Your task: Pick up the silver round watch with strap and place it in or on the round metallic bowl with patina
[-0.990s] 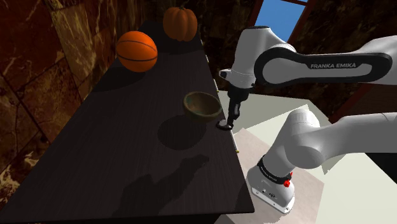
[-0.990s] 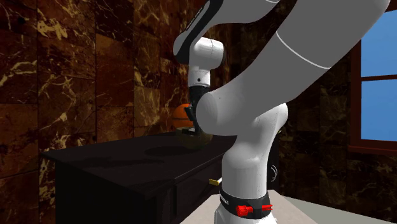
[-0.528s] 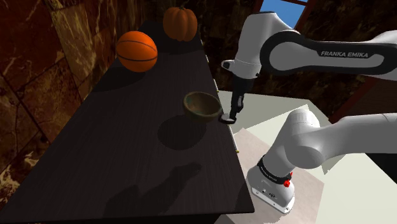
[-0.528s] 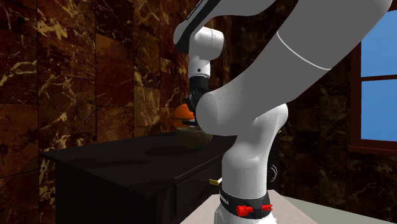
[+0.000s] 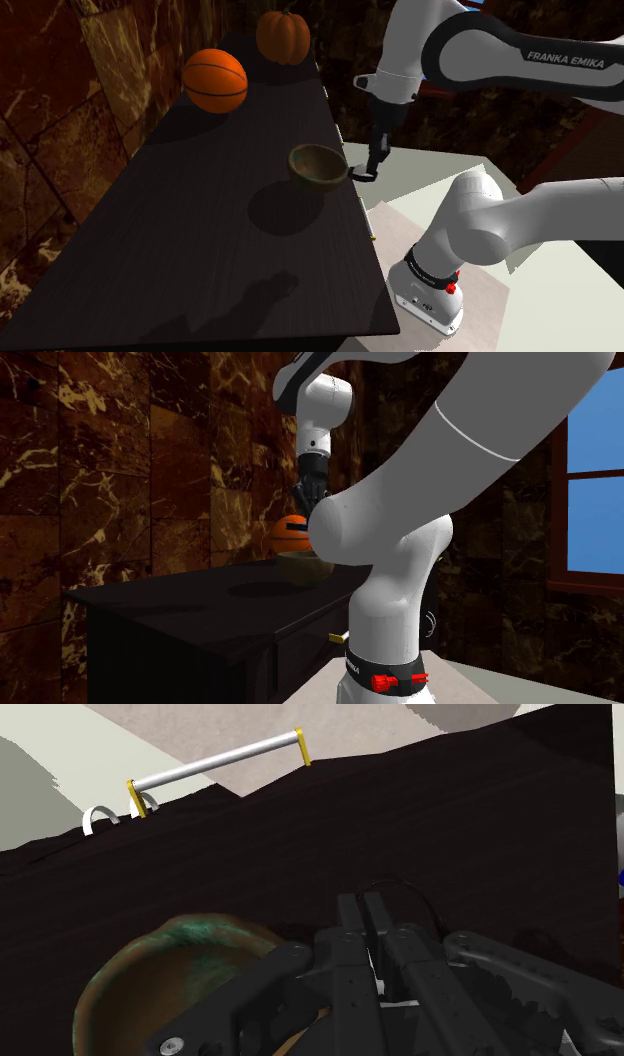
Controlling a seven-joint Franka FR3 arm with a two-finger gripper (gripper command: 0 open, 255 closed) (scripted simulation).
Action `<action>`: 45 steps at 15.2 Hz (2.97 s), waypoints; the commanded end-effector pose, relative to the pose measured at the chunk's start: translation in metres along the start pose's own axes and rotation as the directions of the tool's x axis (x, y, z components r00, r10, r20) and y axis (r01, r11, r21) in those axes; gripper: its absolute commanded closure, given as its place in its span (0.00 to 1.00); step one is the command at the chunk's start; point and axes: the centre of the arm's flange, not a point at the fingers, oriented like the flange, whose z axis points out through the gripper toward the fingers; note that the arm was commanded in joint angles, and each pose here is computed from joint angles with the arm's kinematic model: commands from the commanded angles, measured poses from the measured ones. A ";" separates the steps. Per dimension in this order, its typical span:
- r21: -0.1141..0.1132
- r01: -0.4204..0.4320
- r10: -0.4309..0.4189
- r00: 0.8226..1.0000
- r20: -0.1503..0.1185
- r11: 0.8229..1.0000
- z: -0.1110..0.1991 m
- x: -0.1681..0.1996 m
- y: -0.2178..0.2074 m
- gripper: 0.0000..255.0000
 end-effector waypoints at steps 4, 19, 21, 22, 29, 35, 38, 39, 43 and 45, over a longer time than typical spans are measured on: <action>0.000 0.000 0.000 1.000 0.000 1.000 -0.018 0.024 0.029 1.00; 0.000 0.000 0.000 1.000 0.000 1.000 -0.014 0.101 0.118 1.00; 0.000 0.000 0.000 1.000 0.000 1.000 -0.003 0.102 0.119 1.00; 0.000 0.000 0.000 1.000 0.000 1.000 0.002 0.102 0.120 1.00; 0.000 0.000 0.000 1.000 0.000 1.000 0.038 0.105 0.123 1.00; 0.000 0.000 0.000 1.000 0.000 1.000 0.042 0.105 0.124 1.00; 0.000 0.000 0.000 1.000 0.000 1.000 0.042 0.105 0.124 0.00; 0.000 0.000 0.000 1.000 0.000 1.000 0.042 0.105 0.124 0.00; 0.000 0.000 0.000 1.000 0.000 1.000 0.042 0.105 0.124 0.00; 0.000 0.000 0.000 1.000 0.000 1.000 0.015 0.105 0.124 0.00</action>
